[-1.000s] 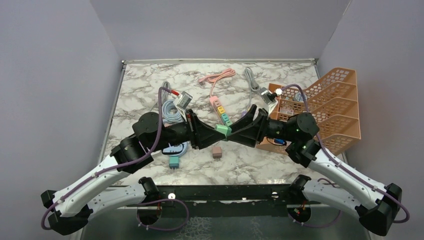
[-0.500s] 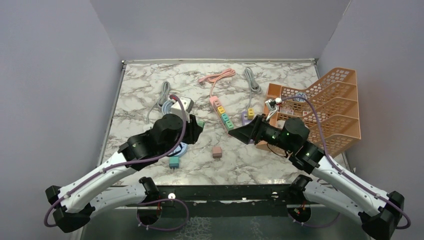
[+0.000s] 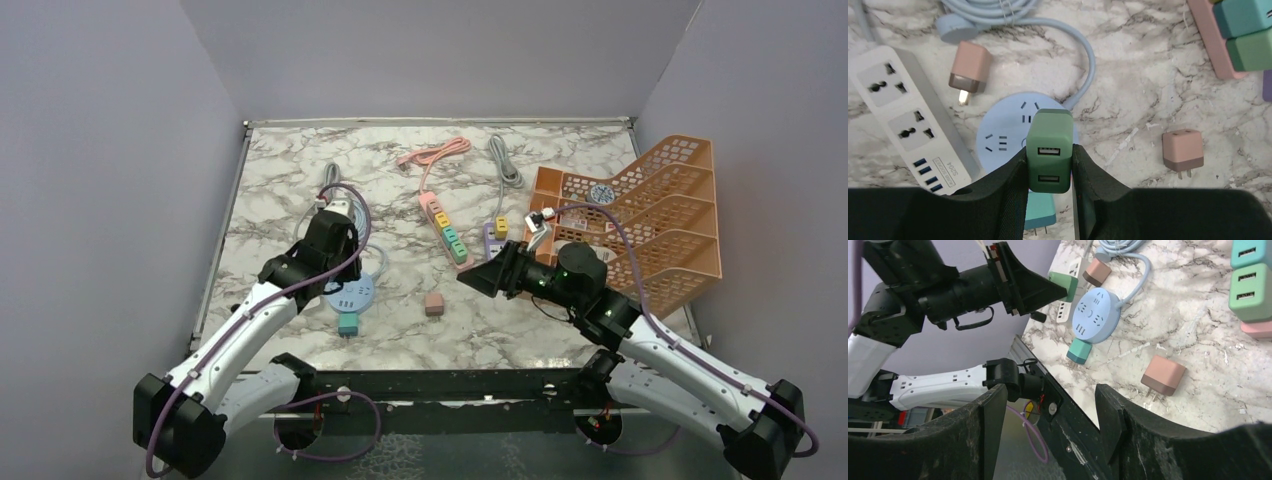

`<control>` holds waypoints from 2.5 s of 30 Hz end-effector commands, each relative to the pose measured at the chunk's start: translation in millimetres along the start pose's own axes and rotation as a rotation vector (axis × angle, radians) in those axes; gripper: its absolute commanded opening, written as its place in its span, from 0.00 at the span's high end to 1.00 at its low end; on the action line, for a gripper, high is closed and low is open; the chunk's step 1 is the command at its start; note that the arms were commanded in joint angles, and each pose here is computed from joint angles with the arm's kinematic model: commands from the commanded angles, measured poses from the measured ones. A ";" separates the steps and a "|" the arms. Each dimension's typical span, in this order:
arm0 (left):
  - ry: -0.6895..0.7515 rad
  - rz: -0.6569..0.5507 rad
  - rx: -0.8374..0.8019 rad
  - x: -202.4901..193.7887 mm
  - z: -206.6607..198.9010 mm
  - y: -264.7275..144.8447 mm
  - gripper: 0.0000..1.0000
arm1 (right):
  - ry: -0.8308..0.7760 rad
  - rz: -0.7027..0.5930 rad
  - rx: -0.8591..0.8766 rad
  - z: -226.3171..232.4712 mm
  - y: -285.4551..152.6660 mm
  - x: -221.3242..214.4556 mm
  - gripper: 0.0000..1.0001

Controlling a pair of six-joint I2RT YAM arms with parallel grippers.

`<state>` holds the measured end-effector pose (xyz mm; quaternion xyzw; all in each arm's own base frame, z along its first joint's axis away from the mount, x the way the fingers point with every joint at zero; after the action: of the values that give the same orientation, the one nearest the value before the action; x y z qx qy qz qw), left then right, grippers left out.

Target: Insert the plug

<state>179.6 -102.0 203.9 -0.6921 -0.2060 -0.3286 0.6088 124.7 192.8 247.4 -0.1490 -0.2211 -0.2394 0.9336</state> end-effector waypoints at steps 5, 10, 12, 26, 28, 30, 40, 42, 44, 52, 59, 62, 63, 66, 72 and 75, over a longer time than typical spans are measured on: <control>-0.117 0.093 -0.059 -21.0 2.5 9.9 1.00 | 0.020 -0.006 0.064 2.1 -12.6 -6.8 0.36; -0.115 0.138 -0.052 -26.7 3.1 12.8 1.00 | 0.026 -0.014 0.064 -0.4 -17.5 -9.5 0.36; -0.122 0.153 -0.058 -28.8 2.3 13.4 1.00 | 0.029 -0.014 0.075 -0.5 -18.4 -10.4 0.36; -0.153 0.244 0.032 -39.9 6.3 24.1 1.00 | 0.009 -0.005 0.084 -2.1 -16.9 -11.6 0.36; -0.151 0.261 0.038 -41.5 6.4 25.9 1.00 | 0.006 -0.005 0.081 -3.4 -17.2 -12.2 0.36; -0.148 0.273 0.041 -41.8 6.3 26.6 1.00 | 0.003 -0.005 0.077 -4.4 -17.4 -12.6 0.35; -0.145 0.309 0.039 -44.6 4.3 35.6 1.00 | 0.000 -0.009 0.064 -11.3 -15.5 -15.3 0.36; -0.151 0.297 0.029 -44.1 3.3 36.4 1.00 | -0.006 -0.013 0.063 -12.0 -15.2 -15.0 0.36; -0.161 0.282 0.019 -43.9 2.5 36.6 1.00 | -0.012 -0.014 0.061 -12.0 -14.9 -14.7 0.36; -0.237 0.204 -0.049 -49.7 -3.2 36.1 1.00 | -0.022 -0.010 0.053 -14.0 -13.3 -15.0 0.36; -0.319 0.137 -0.157 -46.8 -17.6 34.7 1.00 | -0.042 -0.013 0.049 -15.4 -13.3 -14.9 0.36; -0.332 0.146 -0.193 -44.2 -23.5 36.6 1.00 | -0.043 -0.015 0.044 -16.5 -13.6 -15.3 0.36; -0.338 0.148 -0.208 -42.9 -25.7 37.6 1.00 | -0.043 -0.015 0.044 -17.0 -13.6 -15.5 0.36; -0.347 0.147 -0.247 -39.3 -31.6 41.1 1.00 | -0.046 -0.016 0.040 -17.3 -14.5 -15.5 0.36; -0.313 0.136 -0.197 -26.2 -29.5 37.1 1.00 | -0.056 -0.020 0.032 -17.2 -16.7 -15.1 0.36; -0.287 0.148 -0.135 -25.4 -25.4 32.9 1.00 | -0.055 -0.020 0.029 -17.0 -17.1 -15.0 0.36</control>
<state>175.9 -131.0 149.9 -0.8024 -0.2121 -0.1793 0.5282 109.3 179.2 228.1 -0.1367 -0.2413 -0.2316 0.9324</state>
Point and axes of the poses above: each gripper's point midway between its finger pads, its own y axis out along the fingers, its own z axis along the line the jaws close on, x = y × z, the point moved 9 cm from there along -y, back along the fingers, and after that the axes turned 8 degrees about y, right-handed, at the moved point
